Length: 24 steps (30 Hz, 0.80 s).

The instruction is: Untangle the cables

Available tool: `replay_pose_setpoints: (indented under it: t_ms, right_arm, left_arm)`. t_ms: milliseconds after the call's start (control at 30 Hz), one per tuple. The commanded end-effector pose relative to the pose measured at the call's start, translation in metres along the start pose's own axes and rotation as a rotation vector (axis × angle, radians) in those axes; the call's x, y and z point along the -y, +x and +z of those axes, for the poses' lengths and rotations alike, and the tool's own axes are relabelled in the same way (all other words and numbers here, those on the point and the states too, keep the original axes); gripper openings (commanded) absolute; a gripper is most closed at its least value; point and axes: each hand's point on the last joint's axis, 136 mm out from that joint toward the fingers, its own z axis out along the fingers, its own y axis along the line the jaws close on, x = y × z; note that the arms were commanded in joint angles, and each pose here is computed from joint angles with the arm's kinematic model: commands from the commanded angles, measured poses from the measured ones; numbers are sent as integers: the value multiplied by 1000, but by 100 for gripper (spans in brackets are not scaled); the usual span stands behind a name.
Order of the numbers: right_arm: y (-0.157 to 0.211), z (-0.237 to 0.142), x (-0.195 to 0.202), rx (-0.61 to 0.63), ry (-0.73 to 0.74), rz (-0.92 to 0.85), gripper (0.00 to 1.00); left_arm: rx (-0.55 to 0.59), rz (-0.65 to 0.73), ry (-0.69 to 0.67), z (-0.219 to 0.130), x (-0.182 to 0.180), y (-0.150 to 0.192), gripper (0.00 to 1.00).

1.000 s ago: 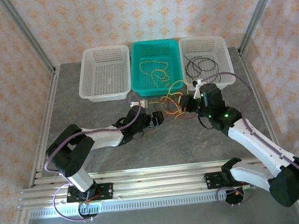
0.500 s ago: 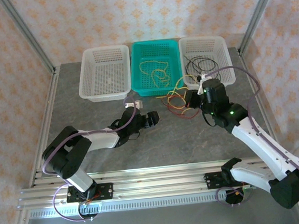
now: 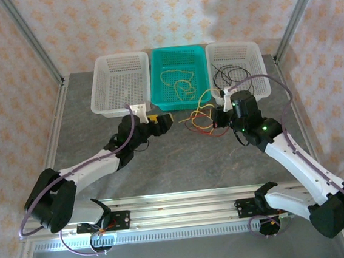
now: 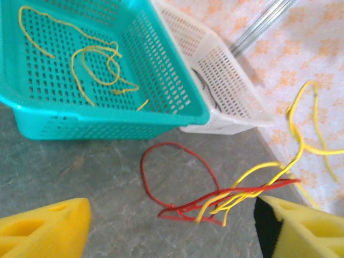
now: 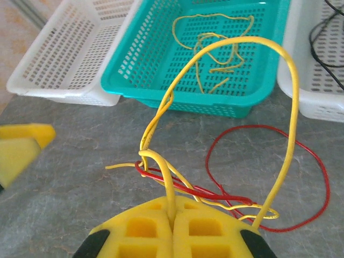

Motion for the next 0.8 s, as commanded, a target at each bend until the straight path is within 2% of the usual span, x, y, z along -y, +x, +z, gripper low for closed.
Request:
replay_pose_setpoints:
  t_ms: [0,100,167,267,500,767]
  right_arm:
    - [-16,-6,-14,88,-63,-85,0]
    - [-24,-7,-20,109,-89,-99,0]
    - [-23,-5,-28,92,-128,-111,0]
    - [-20,-2,-35,62,-167,-113,0]
    - [-21,-7,-42,60,-206,-112,0]
    - [-21,-7,-44,54,-215,-106,0]
  left_arm:
    - [-59,109,111,-2,27,-6,71]
    - [-85,158,179,-2,44,-9,61]
    - [-98,184,235,-1,57,-11,52]
    - [-128,208,312,0,74,-11,45]
    - [-177,214,351,10,78,0,45]
    - [-268,257,448,17,107,25,49]
